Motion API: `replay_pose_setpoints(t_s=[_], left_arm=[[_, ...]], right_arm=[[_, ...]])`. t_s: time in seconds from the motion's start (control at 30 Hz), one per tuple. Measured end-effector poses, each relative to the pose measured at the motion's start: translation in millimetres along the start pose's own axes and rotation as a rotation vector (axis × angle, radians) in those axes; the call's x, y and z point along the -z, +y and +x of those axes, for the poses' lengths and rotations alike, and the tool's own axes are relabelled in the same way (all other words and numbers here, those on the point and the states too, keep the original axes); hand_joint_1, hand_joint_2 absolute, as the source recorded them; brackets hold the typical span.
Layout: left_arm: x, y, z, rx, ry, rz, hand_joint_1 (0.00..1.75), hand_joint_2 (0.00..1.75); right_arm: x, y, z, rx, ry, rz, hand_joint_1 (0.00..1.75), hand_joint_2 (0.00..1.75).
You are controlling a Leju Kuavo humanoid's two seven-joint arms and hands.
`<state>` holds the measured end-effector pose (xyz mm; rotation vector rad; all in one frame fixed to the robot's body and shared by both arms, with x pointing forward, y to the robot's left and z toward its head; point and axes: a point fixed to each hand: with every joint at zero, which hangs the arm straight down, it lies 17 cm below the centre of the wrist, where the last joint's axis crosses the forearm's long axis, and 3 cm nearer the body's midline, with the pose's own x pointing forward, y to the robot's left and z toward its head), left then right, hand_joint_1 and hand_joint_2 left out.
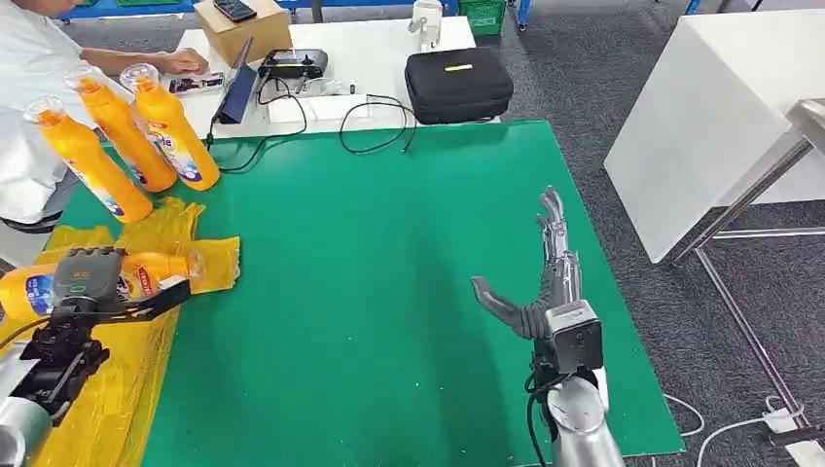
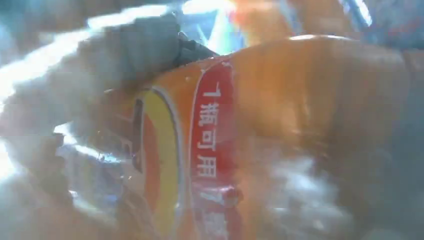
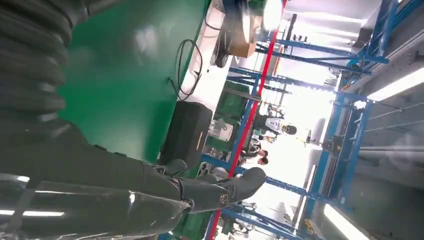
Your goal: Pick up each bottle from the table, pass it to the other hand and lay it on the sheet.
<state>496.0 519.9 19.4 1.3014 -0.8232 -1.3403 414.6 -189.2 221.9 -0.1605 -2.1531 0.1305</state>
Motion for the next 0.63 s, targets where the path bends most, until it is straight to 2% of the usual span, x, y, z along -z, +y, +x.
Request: replay_pose_setpoints(t_s=[0.13, 0.27, 0.4, 0.63], left_arm=[[-5, -19, -2, -0.057, -0.003, -0.088, 1.75, 1.75], [-11, -31, 14, -0.235, -0.066, -0.137, 1.75, 1.75], [-14, -30, 26, -0.416, -0.096, -0.127, 1.75, 1.75], [-17, -29, 28, -0.546, -0.090, -0.101, 1.75, 1.75]], right_arm=[[0, 1, 1, 0.004, -0.006, 0.008, 0.00, 1.75], [0, 2, 2, 0.007, -0.008, 0.013, 0.00, 1.75], [-1, 5, 1, 0.013, -0.008, 0.023, 0.00, 1.75], [-2, 6, -2, 0.013, 0.000, 0.027, 0.00, 1.75]])
